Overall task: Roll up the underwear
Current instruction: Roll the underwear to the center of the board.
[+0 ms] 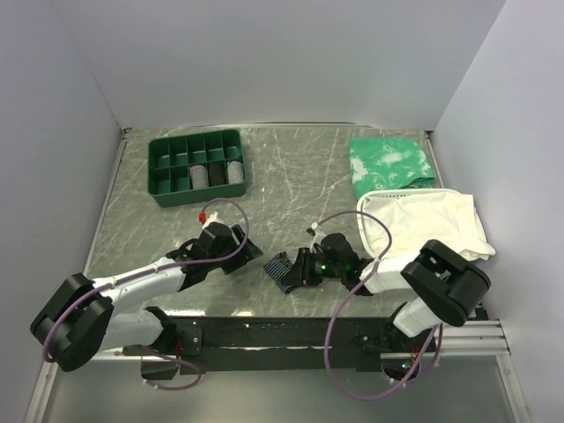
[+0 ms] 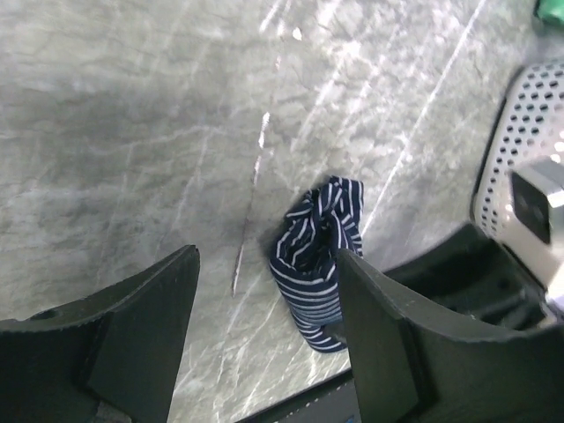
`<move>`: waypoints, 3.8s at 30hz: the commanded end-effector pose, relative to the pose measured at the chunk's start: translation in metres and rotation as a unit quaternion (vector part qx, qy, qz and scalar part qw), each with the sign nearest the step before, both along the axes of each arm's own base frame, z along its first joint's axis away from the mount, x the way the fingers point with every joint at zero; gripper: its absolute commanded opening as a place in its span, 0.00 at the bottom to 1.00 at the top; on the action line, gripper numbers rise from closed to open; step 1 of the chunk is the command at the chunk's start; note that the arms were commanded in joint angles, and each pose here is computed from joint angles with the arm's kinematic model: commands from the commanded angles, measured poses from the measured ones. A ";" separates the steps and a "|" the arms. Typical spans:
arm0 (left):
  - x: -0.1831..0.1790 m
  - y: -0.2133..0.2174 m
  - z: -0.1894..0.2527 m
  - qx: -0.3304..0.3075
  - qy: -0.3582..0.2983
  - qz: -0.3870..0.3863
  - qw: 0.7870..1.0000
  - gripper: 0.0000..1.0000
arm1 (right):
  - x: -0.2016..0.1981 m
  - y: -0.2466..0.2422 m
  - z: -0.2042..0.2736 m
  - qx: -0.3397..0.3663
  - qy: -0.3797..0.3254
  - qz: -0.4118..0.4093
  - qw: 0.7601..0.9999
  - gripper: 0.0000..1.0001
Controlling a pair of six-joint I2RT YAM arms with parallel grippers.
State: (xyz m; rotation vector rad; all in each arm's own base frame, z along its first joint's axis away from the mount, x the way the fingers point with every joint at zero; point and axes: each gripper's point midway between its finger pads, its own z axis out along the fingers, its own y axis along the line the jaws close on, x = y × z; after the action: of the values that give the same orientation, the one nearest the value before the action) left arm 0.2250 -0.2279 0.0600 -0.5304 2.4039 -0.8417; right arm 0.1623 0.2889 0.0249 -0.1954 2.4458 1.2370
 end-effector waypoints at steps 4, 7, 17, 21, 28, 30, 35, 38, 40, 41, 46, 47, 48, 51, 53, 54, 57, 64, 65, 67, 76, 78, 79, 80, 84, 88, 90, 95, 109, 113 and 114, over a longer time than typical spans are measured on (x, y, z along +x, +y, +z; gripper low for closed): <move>-0.004 -0.028 0.024 -0.043 -0.049 -0.052 0.996 0.70 | -0.002 -0.001 -0.010 0.046 0.076 0.001 0.996 0.22; -0.009 -0.036 0.027 -0.055 -0.050 -0.059 0.995 0.70 | 0.001 -0.001 -0.010 0.047 0.080 -0.006 0.996 0.23; -0.020 -0.042 0.005 -0.043 -0.025 -0.045 0.998 0.70 | 0.005 -0.006 -0.022 0.044 0.114 -0.027 0.992 0.23; -0.021 -0.040 -0.002 -0.031 -0.017 -0.033 0.999 0.70 | 0.007 -0.008 -0.022 0.040 0.108 -0.033 0.993 0.24; -0.006 -0.048 -0.004 -0.030 -0.022 -0.015 0.999 0.70 | 0.008 -0.007 -0.019 0.048 0.102 -0.028 0.993 0.24; 0.000 -0.054 -0.004 -0.027 -0.026 -0.018 0.999 0.69 | 0.007 -0.006 -0.018 0.050 0.101 -0.025 0.993 0.24; 0.002 -0.061 -0.009 -0.036 -0.024 -0.021 0.999 0.68 | 0.007 -0.005 -0.015 0.051 0.097 -0.019 0.994 0.25; -0.001 -0.062 -0.013 -0.042 -0.020 -0.024 0.999 0.65 | 0.007 -0.004 -0.015 0.052 0.098 -0.019 0.994 0.25; -0.003 -0.060 -0.017 -0.040 -0.014 -0.024 0.999 0.63 | 0.007 -0.004 -0.015 0.052 0.099 -0.018 0.994 0.25; -0.004 -0.061 -0.018 -0.041 -0.013 -0.025 0.999 0.59 | 0.007 -0.004 -0.015 0.054 0.098 -0.017 0.994 0.25; -0.005 -0.063 -0.020 -0.044 -0.010 -0.030 0.999 0.40 | 0.008 -0.002 -0.011 0.055 0.090 -0.010 0.994 0.29; -0.005 -0.063 -0.022 -0.042 -0.008 -0.031 0.999 0.34 | 0.008 -0.003 -0.013 0.048 0.093 -0.010 0.994 0.31; -0.004 -0.065 -0.020 -0.043 -0.010 -0.034 0.998 0.32 | 0.011 0.000 -0.008 0.052 0.084 -0.005 0.995 0.34; -0.002 -0.067 -0.018 -0.042 -0.012 -0.036 0.998 0.26 | 0.015 0.002 0.004 0.046 0.064 0.008 0.997 0.49; -0.002 -0.066 -0.019 -0.031 -0.012 -0.039 0.999 0.23 | 0.014 -0.004 0.004 0.013 0.054 0.011 0.998 0.59; 0.000 -0.068 -0.016 -0.030 -0.016 -0.041 0.999 0.22 | 0.024 0.000 0.026 0.017 0.017 0.012 1.000 0.62; 0.005 -0.063 -0.012 -0.008 -0.023 -0.036 0.999 0.20 | 0.034 -0.014 0.049 -0.055 -0.055 -0.004 0.997 0.77; 0.013 -0.043 -0.007 0.056 -0.032 -0.022 0.998 0.19 | 0.052 -0.059 0.080 -0.160 -0.159 -0.062 0.972 0.81; 0.014 -0.041 -0.005 0.059 -0.033 -0.022 0.997 0.18 | 0.053 -0.063 0.081 -0.167 -0.162 -0.067 0.970 0.80; 0.012 -0.034 -0.008 0.065 -0.028 -0.020 0.997 0.19 | 0.053 -0.065 0.079 -0.173 -0.165 -0.065 0.969 0.81; 0.003 -0.003 -0.016 0.093 0.015 0.000 0.996 0.18 | 0.026 -0.012 0.078 -0.194 -0.206 0.020 0.959 0.78; 0.002 0.000 -0.018 0.096 0.023 0.002 0.995 0.19 | 0.025 0.001 0.077 -0.198 -0.214 0.035 0.956 0.78; 0.002 0.000 -0.018 0.094 0.026 0.004 0.995 0.19 | 0.020 0.009 0.077 -0.199 -0.221 0.048 0.953 0.78; 0.002 0.000 -0.019 0.094 0.029 0.003 0.995 0.19 | 0.021 0.017 0.076 -0.204 -0.224 0.054 0.951 0.79; 0.004 -0.001 -0.020 0.092 0.034 0.003 0.995 0.20 | 0.017 0.036 0.067 -0.222 -0.245 0.087 0.940 0.81; 0.005 0.000 -0.023 0.092 0.038 0.000 0.995 0.20 | 0.019 0.045 0.057 -0.250 -0.260 0.107 0.927 0.82; 0.006 0.000 -0.022 0.088 0.039 0.000 0.995 0.20 | 0.022 0.048 0.053 -0.260 -0.268 0.113 0.921 0.82; 0.006 0.002 -0.024 0.086 0.040 -0.003 0.996 0.20 | 0.025 0.054 0.045 -0.274 -0.274 0.121 0.914 0.83; 0.006 0.000 -0.025 0.075 0.045 -0.004 0.996 0.20 | 0.012 0.078 0.035 -0.268 -0.277 0.142 0.912 0.82; 0.005 0.001 -0.026 0.073 0.046 -0.003 0.996 0.20 | 0.009 0.081 0.032 -0.273 -0.276 0.119 0.914 0.82; 0.005 0.000 -0.026 0.072 0.047 -0.005 0.996 0.20 | 0.012 0.081 0.033 -0.273 -0.279 0.110 0.914 0.81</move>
State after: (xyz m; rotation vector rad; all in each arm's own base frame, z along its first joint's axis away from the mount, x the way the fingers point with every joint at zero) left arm 0.2339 -0.2297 0.0402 -0.5329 2.5072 -0.6755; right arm 0.1689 0.3417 0.0388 -0.9354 2.2915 0.3727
